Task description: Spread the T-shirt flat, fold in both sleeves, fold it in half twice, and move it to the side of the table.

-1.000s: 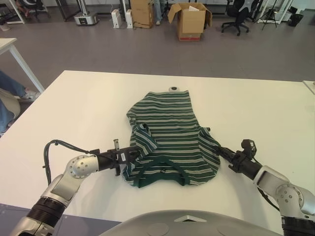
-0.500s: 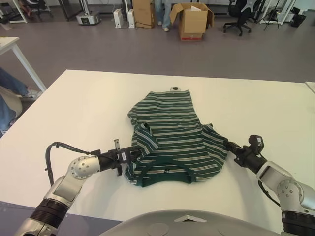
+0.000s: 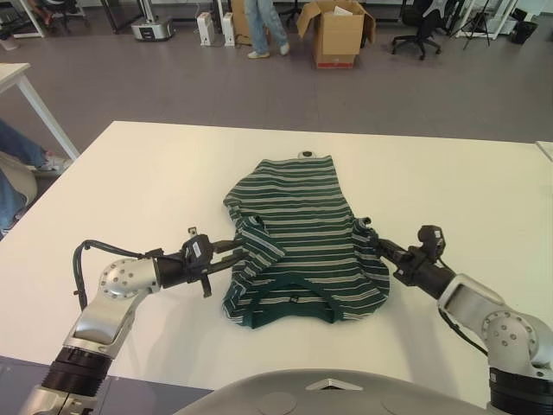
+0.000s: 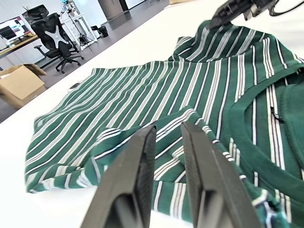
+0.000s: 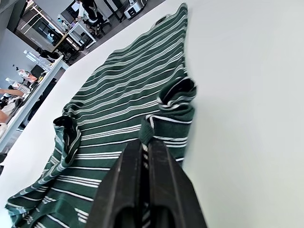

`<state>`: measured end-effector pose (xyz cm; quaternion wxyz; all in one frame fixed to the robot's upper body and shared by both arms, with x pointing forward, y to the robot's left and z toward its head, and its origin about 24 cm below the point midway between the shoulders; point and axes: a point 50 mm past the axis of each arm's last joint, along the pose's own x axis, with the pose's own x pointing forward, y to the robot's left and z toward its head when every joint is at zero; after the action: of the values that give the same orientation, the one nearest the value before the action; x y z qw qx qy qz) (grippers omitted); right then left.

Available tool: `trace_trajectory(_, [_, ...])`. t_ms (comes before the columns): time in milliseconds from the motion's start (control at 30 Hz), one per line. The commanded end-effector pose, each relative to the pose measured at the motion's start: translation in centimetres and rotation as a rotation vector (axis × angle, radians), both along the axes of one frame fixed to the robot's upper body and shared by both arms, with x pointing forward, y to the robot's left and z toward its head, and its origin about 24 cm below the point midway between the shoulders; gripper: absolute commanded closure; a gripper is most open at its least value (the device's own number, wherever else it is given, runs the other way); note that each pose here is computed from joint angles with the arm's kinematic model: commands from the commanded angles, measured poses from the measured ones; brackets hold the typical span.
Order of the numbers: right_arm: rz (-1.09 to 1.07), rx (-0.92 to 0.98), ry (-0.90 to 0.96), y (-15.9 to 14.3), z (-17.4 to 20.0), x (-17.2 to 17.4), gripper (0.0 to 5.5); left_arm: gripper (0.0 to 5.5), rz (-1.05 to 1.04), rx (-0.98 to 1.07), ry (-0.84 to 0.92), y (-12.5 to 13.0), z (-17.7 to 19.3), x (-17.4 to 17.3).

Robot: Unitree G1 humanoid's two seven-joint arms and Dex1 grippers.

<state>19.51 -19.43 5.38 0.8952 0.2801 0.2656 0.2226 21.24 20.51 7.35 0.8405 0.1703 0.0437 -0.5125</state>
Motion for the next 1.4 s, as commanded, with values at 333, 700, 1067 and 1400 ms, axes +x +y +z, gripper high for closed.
trace_trajectory(333, [0.203,0.052,0.021,6.1,-0.3,1.4,5.02,4.51,0.015,0.046,0.011,0.5,-0.6,0.6])
trace_trajectory(700, [0.182,-0.395,-0.312,-1.2,4.4,2.3,3.95,4.51,-0.087,0.338,-0.206,2.4,-0.7,1.5])
trace_trajectory(1067, [1.192,-1.099,-0.806,-3.9,0.7,-1.5,2.61,3.66,-0.645,0.681,-0.551,3.1,-2.3,0.4])
trace_trajectory(1400, [1.315,-1.047,-1.055,-1.3,-1.6,-0.2,2.61,3.66,-0.811,0.528,-0.640,-0.5,-4.8,-1.3])
